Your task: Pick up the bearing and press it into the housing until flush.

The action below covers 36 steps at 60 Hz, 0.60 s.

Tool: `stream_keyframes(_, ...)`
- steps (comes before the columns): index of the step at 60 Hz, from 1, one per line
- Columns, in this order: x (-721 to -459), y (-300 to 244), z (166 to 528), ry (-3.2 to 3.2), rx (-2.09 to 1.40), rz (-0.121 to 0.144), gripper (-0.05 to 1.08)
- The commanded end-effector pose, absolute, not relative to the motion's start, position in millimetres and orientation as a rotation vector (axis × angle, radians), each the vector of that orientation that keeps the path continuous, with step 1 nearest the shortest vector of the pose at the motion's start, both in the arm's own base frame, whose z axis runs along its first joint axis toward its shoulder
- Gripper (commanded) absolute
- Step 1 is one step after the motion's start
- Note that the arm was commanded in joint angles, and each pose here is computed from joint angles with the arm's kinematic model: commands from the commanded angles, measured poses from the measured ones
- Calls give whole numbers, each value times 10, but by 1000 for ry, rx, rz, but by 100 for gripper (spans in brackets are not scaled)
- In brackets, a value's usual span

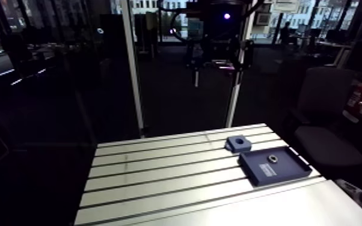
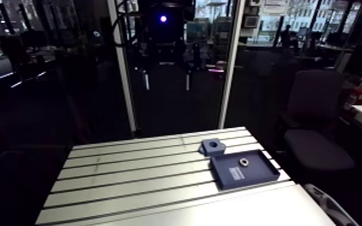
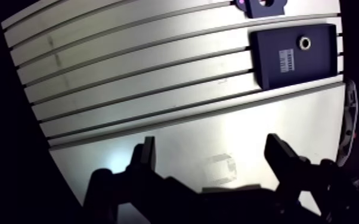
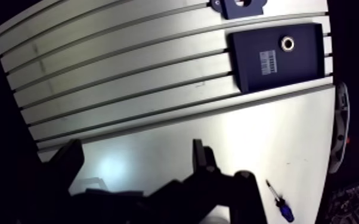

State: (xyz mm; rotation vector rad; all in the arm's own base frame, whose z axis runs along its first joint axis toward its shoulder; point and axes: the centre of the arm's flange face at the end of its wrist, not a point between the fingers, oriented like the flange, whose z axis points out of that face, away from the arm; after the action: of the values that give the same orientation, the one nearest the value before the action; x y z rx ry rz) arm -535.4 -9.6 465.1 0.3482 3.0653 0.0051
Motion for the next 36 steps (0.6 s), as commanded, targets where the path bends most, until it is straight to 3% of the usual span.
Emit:
stream_keyframes(1, -5364, -88, 4649, 3066, 345, 16, 0)
stream_keyframes(9, -5464, 79, 4610, 3069, 279, 39, 1)
stream_keyframes(16, -5531, 259, 4504, 3067, 125, 37, 1)
stream_keyframes(26, -5584, 1199, 4268, 3119, -25, 49, 1)
stream_keyframes(36, -5703, 1598, 4073, 3149, -110, 78, 1)
